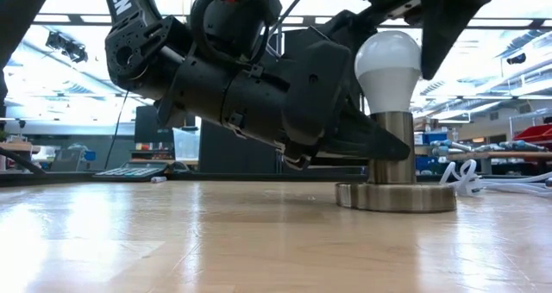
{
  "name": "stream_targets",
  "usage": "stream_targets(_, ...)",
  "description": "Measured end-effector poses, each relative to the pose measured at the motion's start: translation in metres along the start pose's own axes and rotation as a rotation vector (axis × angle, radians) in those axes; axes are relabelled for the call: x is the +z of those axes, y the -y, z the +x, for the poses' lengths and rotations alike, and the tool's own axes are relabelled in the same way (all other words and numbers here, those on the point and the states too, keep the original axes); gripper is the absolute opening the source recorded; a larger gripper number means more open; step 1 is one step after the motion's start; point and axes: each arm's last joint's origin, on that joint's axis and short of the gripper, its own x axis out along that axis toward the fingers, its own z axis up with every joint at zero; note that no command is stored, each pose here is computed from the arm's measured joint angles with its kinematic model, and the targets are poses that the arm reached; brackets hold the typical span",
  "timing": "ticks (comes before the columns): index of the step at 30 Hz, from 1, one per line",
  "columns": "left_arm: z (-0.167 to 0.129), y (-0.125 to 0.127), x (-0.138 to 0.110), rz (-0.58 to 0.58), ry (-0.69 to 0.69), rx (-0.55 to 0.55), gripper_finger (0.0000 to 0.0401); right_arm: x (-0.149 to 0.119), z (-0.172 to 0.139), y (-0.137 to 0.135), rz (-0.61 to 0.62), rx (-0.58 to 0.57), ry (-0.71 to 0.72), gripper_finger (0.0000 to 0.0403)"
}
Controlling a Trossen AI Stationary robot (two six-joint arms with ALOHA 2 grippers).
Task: Screw lightbulb
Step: Insert the lightbulb into the lamp socket, then remove the lightbulb from the lamp socket
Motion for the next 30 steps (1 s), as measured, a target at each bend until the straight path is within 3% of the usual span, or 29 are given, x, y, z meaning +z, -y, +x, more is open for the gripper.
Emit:
stream_targets(9,-0.006,0.002,0.01,0.012,-0.04,-0.02,0.025,-0.009,-0.021,-0.005,0.089,0.041,-0.008,0.0345)
stream_targets(20,-0.029,0.005,0.028,0.05,-0.247,0.009,0.025,-0.048,-0.082,-0.014,0.208,-0.077,0.294,0.033)
stream_targets(30,-0.063,0.01,0.042,0.061,-0.452,0.091,0.025,-0.111,-0.065,-0.029,0.35,-0.086,0.528,0.0327)
